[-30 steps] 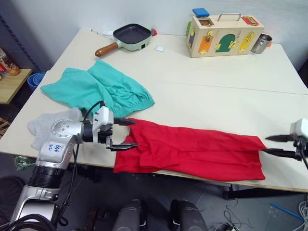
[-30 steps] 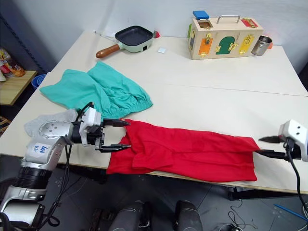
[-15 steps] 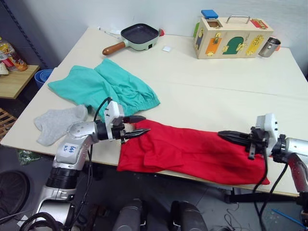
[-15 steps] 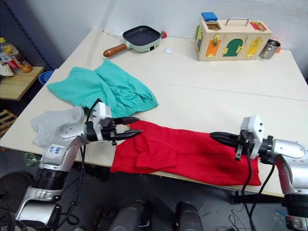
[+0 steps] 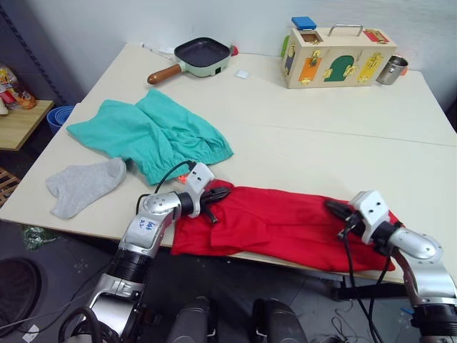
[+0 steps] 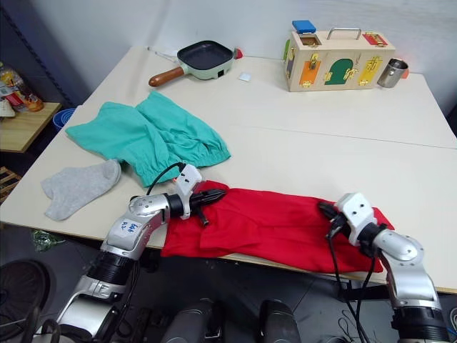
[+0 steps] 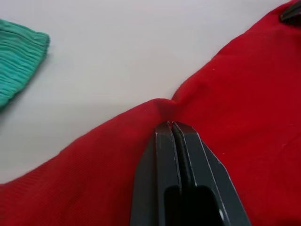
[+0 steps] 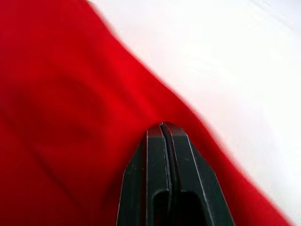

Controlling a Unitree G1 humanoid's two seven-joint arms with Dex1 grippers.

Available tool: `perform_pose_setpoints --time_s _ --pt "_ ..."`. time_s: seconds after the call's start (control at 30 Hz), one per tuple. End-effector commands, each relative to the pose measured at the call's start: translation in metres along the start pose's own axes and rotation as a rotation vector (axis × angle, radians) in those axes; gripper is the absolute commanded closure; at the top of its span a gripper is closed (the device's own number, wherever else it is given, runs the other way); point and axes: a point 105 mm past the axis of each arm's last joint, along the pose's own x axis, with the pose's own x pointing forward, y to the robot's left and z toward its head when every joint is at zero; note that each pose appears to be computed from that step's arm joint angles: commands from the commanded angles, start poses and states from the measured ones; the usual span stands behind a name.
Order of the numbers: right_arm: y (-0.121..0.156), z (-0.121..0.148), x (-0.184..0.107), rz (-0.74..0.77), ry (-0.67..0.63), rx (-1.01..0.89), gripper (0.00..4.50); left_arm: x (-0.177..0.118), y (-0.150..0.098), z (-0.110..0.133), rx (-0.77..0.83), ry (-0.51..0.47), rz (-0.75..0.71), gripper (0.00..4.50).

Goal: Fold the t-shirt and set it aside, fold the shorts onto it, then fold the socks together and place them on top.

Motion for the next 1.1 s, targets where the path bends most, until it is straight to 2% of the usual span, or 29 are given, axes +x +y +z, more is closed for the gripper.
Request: perform_pose_setpoints --time_s 0.03,0.2,0.3,0.43,0.53,0.63,0.73,0.8,0.93,1.03,1.1 --pt "-0.035 -0.019 -0.020 -0.140 0.064 0.001 4.50 -0.016 0.021 -0.019 -0.014 0.064 0.102 4.43" --pt "-0.064 -0.043 -0.038 -0.261 0.113 0.040 4.50 -0.025 0.031 -0.016 0.011 0.033 0.123 4.43" --pt "-0.078 -0.050 -0.048 -0.324 0.118 0.033 4.50 -0.030 0.032 -0.008 0.036 -0.034 0.112 4.43" --pt "-0.103 -0.031 -0.057 -0.453 -0.028 0.054 4.50 -0.038 0.032 0.022 0.071 -0.220 0.100 4.43" --pt "-0.108 -0.004 -0.056 -0.428 -0.179 0.085 4.50 -0.046 0.028 0.039 0.092 -0.298 0.048 4.43" --pt "-0.086 0.036 -0.045 -0.253 -0.326 0.123 4.50 -0.054 0.023 0.040 0.125 -0.284 -0.020 4.43" --pt "-0.040 0.055 -0.027 -0.016 -0.325 0.137 4.50 -0.052 0.018 0.036 0.136 -0.255 -0.072 4.43" --pt "-0.016 0.051 -0.017 0.063 -0.275 0.115 4.50 -0.048 0.014 0.031 0.140 -0.236 -0.084 4.43" --pt "0.021 0.038 0.001 0.122 -0.209 0.116 4.50 -0.031 0.003 0.018 0.139 -0.184 -0.107 4.43" --pt "0.025 0.029 0.002 0.093 -0.170 0.130 4.50 -0.024 0.011 0.011 0.117 -0.162 -0.019 4.43" --pt "0.019 0.009 -0.004 0.053 -0.097 0.135 4.50 -0.027 0.020 -0.002 0.099 -0.114 0.036 4.43"
